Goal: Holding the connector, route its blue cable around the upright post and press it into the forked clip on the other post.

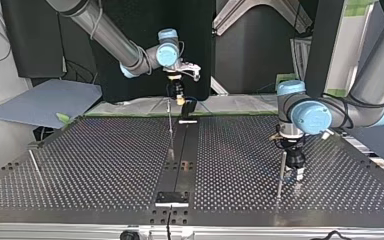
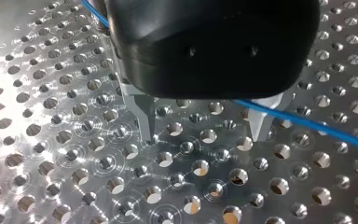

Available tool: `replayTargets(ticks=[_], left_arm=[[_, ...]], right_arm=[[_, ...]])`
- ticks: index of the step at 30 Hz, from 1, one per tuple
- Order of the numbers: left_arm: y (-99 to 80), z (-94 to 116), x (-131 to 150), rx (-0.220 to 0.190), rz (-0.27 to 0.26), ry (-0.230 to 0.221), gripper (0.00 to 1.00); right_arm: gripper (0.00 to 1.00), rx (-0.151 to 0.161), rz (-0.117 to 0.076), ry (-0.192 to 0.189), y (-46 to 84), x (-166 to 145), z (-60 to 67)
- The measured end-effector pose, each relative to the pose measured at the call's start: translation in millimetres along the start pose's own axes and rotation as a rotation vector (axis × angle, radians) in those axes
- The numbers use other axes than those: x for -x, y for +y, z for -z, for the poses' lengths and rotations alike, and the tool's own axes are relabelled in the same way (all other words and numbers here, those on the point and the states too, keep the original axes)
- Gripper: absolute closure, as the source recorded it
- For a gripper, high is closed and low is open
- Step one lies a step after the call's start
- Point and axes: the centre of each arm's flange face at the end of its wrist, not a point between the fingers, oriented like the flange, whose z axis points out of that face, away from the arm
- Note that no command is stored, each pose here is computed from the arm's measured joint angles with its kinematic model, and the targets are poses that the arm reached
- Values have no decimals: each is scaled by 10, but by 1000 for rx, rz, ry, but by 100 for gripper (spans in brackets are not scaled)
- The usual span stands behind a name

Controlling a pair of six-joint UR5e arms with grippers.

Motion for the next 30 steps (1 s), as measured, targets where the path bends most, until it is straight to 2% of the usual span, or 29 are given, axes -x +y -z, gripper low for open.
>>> replayTargets(ticks=[4,9,10,13,30], left_arm=[[1,1,-1,0,0,1,0],[0,2,-1,0,-1,2,0],[0,2,-1,0,-1,1,0],[0,2,-1,0,-1,2,0],[-17,-13,49,3,-6,9,0]], right_arm=[[100,43,-8,-1,138,190,-75],[100,73,-14,-1,283,394,-156],[100,72,-15,1,298,436,-172],[100,56,-13,1,222,380,-139],[100,56,-12,-1,222,384,-137]])
